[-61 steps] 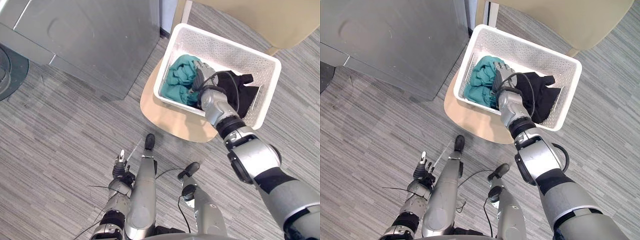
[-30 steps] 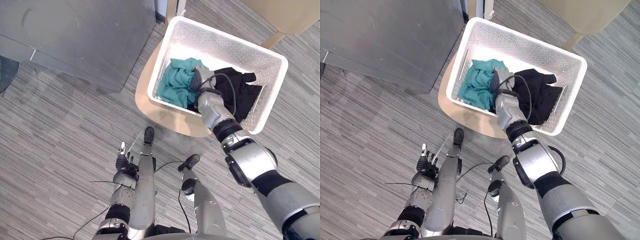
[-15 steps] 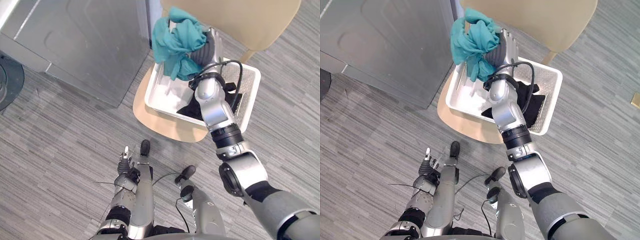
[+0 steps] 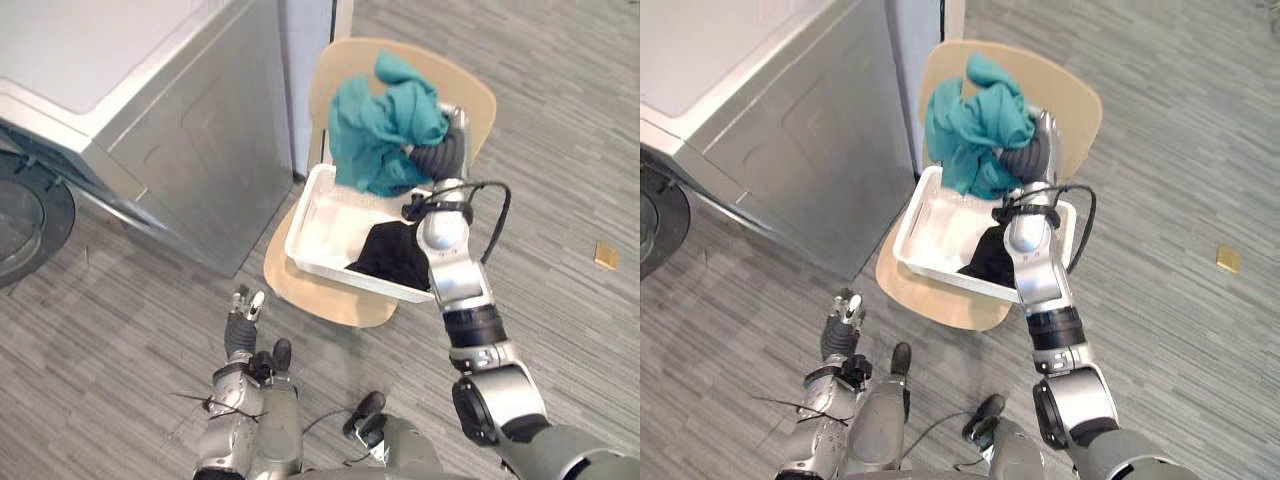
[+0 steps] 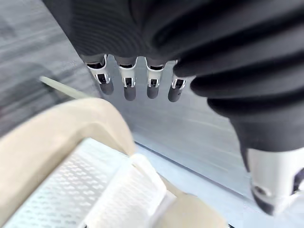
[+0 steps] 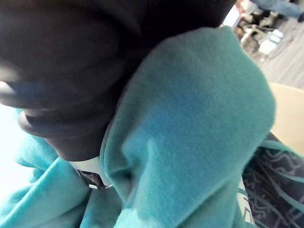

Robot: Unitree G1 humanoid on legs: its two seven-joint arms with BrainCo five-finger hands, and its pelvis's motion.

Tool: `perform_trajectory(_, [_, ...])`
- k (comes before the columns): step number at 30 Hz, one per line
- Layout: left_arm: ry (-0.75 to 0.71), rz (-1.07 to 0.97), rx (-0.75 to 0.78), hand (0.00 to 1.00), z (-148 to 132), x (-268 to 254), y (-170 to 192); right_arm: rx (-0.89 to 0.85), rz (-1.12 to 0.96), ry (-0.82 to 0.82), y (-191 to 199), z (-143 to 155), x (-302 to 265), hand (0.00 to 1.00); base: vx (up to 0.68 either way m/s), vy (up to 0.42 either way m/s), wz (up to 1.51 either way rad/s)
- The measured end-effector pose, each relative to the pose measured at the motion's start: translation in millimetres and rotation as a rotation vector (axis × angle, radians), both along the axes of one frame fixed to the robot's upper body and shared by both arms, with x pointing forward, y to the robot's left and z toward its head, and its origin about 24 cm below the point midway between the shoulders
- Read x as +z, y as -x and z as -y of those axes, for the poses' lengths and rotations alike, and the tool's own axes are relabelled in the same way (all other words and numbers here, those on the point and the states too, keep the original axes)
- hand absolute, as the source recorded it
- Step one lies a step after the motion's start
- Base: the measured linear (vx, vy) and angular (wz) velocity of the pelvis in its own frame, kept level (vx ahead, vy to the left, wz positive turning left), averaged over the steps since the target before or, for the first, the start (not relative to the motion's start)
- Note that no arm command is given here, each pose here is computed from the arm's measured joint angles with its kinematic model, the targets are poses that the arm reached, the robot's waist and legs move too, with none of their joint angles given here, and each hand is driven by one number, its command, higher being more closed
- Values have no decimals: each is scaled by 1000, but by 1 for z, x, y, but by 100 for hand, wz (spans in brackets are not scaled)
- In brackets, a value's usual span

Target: Pick up the laundry basket with both hands and put the clothes into the washing machine.

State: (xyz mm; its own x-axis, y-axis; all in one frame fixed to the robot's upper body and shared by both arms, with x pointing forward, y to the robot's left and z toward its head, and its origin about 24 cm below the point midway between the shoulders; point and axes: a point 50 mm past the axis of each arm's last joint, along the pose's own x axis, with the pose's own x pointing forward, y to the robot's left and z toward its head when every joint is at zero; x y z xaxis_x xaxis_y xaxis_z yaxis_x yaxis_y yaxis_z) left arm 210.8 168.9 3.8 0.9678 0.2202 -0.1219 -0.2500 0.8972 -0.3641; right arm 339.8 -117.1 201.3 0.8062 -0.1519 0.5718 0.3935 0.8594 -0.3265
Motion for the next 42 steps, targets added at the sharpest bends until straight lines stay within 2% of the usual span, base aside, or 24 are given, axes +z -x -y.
perform_trajectory(4, [-127,212,65,0,-16,53,9,131,-22,74,9,-20,-12,100,10,1,-2])
perform_trajectory(8, [-336,367,189,0,-37,96,16,273,16,134,24,-39,-12,100,64,-5,-5])
perform_trajectory(9, [-435,441,231,0,-45,115,19,345,29,165,29,-48,-11,100,68,12,-1])
perform_trajectory(11, [-496,489,242,0,-47,127,19,386,36,181,31,-52,-10,100,62,13,-1])
perform_trajectory(16, [-733,542,150,0,-57,145,13,540,4,201,37,-65,-14,100,49,8,-8])
perform_trajectory(19, [-886,456,0,0,-72,138,1,625,-30,203,38,-69,-16,100,22,0,-15])
perform_trajectory(23, [-998,320,-112,0,-94,124,-12,682,-10,199,43,-66,-9,100,4,6,-15])
perform_trajectory(28, [-995,221,-292,0,-103,110,-17,757,68,149,54,-63,6,100,19,16,-10])
perform_trajectory(33, [-864,240,-408,0,-96,108,-18,853,83,90,63,-68,8,100,17,-1,-7])
perform_trajectory(35, [-785,263,-419,0,-92,107,-24,897,71,84,65,-71,6,100,11,10,-11])
perform_trajectory(42, [-682,381,-387,0,-85,124,-36,943,54,57,68,-76,2,100,-3,11,-7])
